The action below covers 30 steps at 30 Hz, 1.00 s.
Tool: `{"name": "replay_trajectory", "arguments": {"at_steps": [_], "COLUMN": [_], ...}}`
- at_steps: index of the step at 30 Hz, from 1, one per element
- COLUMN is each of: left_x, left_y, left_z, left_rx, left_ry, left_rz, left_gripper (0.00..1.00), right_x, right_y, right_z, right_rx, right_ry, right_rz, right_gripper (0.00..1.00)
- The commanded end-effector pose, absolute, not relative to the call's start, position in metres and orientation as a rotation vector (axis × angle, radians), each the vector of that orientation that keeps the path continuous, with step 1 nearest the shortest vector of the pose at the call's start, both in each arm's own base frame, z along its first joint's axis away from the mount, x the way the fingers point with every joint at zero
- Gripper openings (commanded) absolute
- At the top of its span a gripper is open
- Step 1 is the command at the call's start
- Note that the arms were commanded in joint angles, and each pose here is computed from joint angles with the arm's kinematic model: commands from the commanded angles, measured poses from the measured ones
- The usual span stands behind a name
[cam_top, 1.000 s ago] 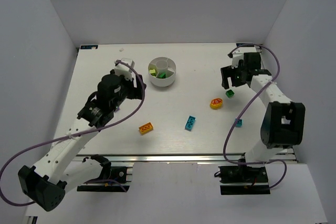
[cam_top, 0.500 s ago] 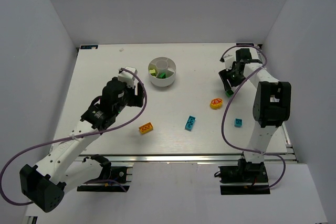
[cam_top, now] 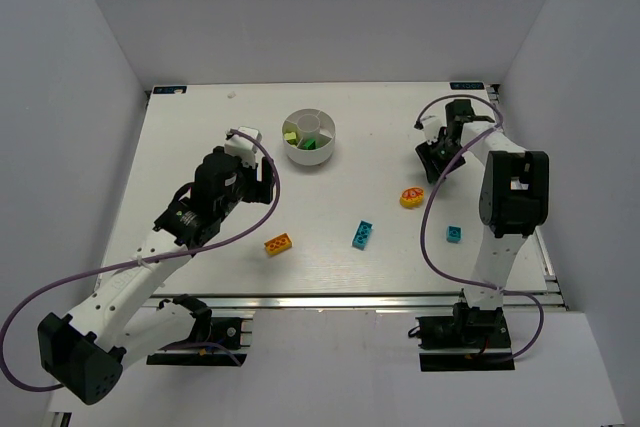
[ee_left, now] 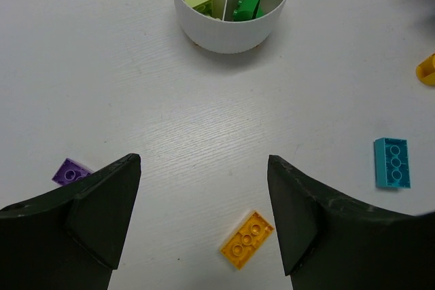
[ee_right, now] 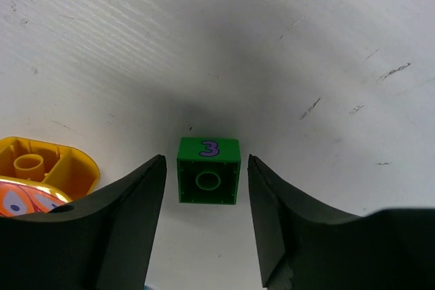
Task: Sort the legos into containers by color
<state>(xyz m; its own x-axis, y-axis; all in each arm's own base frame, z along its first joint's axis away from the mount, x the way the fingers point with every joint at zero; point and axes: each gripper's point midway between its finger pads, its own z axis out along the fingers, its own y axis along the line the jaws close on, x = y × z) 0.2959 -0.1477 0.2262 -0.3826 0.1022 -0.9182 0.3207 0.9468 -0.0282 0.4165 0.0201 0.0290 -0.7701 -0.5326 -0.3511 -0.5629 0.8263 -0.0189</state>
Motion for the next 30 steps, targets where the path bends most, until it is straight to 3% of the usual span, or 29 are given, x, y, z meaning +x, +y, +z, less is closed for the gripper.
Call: {"name": "replay_trajectory", "arguments": {"at_steps": [1,6,12,16,19,25,30], "left_x": [0.298,0.298,0.3,0.302,0.305,0.31,0.312], "left_y": [-0.147,-0.145,-0.146,-0.144,-0.138,-0.126,-0.121], "left_z": [0.233,0.231,0.227,0.221,0.216,0.208,0.201], "left_rx": [0.297,0.293,0.295,0.288,0.268,0.228,0.222], "left_ry": [1.934,1.941,1.951,1.967,1.977,1.987,2.003], "left_rz": [-0.233,-0.221,-0.219,-0.194,-0.162,-0.081,-0.039], "left_gripper": [0.85,0.85,0.85,0.85,0.85,0.85,0.85], "right_x": [0.422,0.425,0.439,0.448,0.437,0.457,0.476], "right_y": [0.017,0.02,0.062,0.134,0.197,0.283,0.318], "right_z": [0.031,0.034,0.092,0.162,0.183,0.224,0.238], "right_rx": [-0.832,-0.848,-0.924,-0.992,-1.085,-1.076,-0.985], "right_ry": [2.651,2.625,2.395,2.154,2.041,1.844,1.762], "right_rz": [0.122,0.14,0.297,0.58,0.743,0.817,0.885], "right_gripper": [0.56,0.3,0.17,0.14,0.14,0.13,0.12]}}
